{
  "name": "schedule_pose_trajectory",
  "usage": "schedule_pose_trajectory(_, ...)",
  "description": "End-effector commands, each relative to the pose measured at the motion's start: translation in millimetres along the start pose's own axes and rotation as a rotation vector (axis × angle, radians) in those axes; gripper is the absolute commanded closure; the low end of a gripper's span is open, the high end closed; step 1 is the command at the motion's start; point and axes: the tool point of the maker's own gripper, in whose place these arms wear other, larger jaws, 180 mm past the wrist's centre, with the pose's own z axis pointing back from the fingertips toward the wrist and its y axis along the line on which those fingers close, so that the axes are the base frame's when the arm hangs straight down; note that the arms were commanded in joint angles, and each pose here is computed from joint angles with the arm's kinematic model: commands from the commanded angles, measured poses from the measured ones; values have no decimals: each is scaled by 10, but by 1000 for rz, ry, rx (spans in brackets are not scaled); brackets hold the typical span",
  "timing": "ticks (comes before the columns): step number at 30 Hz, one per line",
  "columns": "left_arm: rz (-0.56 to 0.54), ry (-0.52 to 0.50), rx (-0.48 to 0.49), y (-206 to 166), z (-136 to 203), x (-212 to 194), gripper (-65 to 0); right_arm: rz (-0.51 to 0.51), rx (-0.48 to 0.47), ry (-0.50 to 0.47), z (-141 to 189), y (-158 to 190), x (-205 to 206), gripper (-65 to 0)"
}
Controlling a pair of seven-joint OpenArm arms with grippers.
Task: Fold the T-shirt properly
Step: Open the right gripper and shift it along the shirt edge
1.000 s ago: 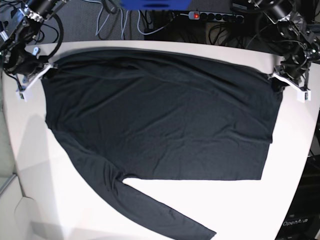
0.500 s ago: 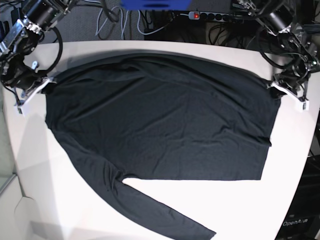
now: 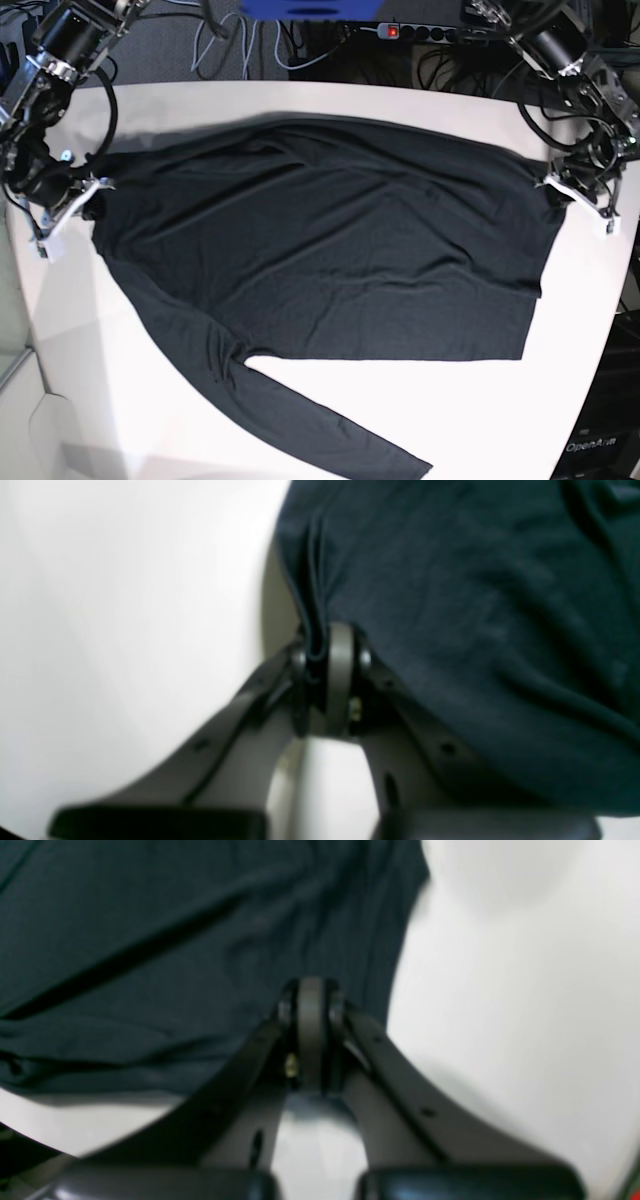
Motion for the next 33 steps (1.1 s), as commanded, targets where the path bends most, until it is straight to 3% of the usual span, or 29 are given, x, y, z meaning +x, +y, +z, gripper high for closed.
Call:
schedule_pose_trajectory(1, -30, -69, 7, 8, 71, 249, 0, 21, 2, -68, 41, -8, 229, -2)
schedule_pose_trajectory(11, -36, -107, 45, -13, 161, 399, 0, 105, -24, -62, 88, -92, 304, -3)
schedule_pose_trajectory(19, -37, -55, 51, 33, 165, 157, 0, 233, -176, 44, 11, -259, -249, -3)
schedule_pose_trajectory(25, -38, -39, 52, 48, 171, 81, 0, 237, -178, -16, -25, 4, -459, -3)
schedule_pose_trajectory(33, -38, -40, 48, 28, 161, 83, 0, 237, -245, -119, 223, 287, -324, -3)
